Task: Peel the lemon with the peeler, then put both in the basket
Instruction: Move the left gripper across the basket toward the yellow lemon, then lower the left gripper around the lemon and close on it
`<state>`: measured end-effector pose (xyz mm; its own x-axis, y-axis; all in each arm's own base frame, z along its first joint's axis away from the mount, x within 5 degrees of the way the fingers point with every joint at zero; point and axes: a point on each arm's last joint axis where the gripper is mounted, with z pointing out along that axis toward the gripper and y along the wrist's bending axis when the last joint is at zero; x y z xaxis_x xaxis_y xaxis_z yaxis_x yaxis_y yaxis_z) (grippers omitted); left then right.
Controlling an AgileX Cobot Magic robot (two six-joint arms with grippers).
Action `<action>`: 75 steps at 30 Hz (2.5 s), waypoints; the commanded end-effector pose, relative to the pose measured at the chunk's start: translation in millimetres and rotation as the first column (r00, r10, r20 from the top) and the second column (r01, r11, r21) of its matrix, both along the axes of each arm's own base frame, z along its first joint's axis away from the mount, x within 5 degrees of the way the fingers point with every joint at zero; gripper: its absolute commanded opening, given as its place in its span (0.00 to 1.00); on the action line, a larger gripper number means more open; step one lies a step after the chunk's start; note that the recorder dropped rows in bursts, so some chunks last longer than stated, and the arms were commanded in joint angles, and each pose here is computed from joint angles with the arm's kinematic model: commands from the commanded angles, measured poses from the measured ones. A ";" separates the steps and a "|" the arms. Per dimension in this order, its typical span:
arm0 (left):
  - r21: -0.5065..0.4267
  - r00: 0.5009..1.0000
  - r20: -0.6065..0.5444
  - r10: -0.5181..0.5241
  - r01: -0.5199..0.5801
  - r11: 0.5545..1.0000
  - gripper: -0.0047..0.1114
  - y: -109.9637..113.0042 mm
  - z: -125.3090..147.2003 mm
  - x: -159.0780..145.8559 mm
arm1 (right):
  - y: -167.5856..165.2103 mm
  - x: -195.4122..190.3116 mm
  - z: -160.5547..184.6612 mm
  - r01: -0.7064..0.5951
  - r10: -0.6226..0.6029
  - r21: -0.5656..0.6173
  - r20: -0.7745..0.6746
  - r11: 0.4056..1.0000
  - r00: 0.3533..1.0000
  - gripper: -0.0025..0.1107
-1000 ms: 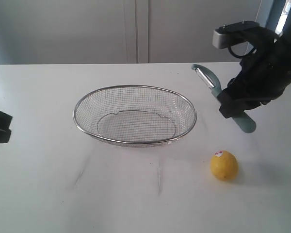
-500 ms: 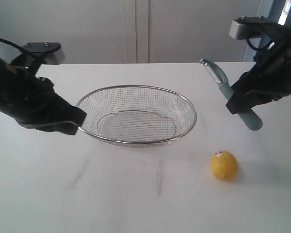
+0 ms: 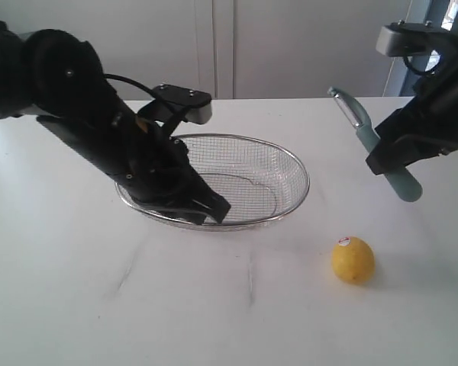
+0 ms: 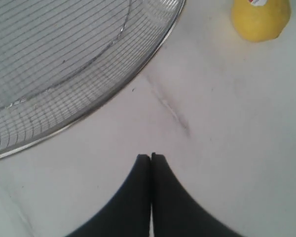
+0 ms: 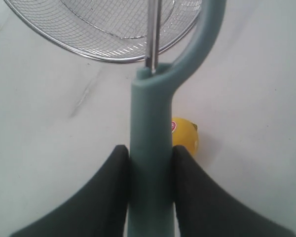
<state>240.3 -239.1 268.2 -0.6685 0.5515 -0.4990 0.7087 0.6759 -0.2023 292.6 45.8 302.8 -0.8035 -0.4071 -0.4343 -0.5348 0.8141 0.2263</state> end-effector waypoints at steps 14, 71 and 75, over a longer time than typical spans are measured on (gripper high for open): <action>-0.048 0.986 0.072 -0.153 0.157 0.986 0.04 -68.8 -20.3 -15.8 | -20.8 -1.1 5.0 0.055 -0.055 0.002 -0.010 0.998 0.998 0.02; -0.183 0.988 0.072 -0.136 0.147 0.972 0.73 -170.6 -76.0 5.9 | -52.4 -2.0 0.3 0.176 -0.181 -0.128 -0.035 0.976 0.983 0.02; -0.185 0.990 0.070 -0.125 0.136 0.973 0.73 -172.2 -82.2 7.5 | -52.2 -1.8 0.4 0.177 -0.182 -0.126 -0.033 0.976 0.983 0.02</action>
